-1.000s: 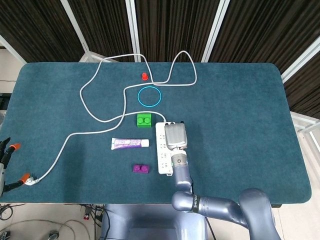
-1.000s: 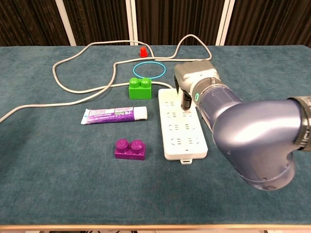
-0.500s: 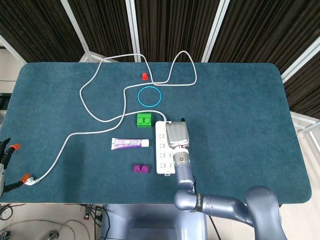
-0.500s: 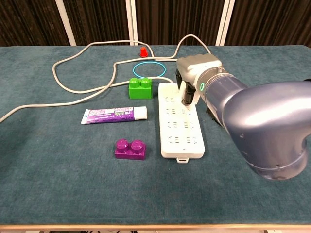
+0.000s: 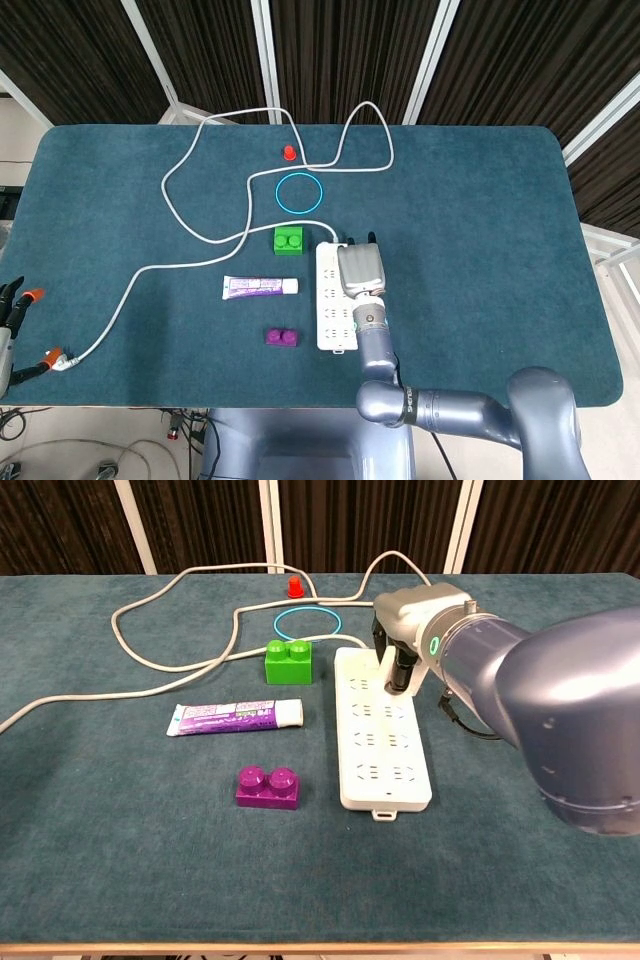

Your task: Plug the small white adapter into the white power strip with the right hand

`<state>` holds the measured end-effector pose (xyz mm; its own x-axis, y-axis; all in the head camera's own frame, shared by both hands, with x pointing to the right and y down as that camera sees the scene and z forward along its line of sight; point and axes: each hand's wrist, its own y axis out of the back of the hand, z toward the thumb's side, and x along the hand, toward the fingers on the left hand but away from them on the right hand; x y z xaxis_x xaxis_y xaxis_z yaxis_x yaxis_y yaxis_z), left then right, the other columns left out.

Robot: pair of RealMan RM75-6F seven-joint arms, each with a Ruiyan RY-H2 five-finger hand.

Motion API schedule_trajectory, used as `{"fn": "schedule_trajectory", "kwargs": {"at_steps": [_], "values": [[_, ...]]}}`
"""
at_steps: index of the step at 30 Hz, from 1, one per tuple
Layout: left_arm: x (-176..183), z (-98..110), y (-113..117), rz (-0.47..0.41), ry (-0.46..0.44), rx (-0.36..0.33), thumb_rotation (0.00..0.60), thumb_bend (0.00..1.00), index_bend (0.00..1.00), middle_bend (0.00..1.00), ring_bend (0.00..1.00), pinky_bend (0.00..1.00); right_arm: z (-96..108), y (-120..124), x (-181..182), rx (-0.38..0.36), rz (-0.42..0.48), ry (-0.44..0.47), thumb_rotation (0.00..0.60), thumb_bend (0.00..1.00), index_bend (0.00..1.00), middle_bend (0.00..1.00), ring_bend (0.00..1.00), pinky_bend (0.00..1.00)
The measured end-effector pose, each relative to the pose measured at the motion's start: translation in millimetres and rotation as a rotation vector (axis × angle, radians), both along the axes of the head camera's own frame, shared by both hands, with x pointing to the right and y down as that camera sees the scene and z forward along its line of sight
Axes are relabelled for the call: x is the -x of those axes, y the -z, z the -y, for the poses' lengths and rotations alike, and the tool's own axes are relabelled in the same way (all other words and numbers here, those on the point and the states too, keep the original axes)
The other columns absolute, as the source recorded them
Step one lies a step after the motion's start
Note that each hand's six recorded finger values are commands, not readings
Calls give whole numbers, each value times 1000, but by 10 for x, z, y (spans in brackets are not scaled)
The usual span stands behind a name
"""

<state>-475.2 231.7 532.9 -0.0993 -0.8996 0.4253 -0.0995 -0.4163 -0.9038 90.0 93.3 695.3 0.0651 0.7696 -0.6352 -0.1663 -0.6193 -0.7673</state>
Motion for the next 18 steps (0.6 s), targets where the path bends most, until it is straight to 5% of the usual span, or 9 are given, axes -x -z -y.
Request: {"fn": "schedule_trajectory", "kwargs": {"at_steps": [11, 18], "values": [[-13, -6, -13, 7, -6, 5, 600, 170, 194, 0, 0, 106, 66, 137, -199, 43, -14, -4, 600, 470, 65, 0, 59, 57], [-15, -9, 4, 7, -3, 0, 600, 171, 194, 0, 0, 106, 109, 299, -404, 48, 22, -28, 600, 470, 50, 0, 55, 53]]}}
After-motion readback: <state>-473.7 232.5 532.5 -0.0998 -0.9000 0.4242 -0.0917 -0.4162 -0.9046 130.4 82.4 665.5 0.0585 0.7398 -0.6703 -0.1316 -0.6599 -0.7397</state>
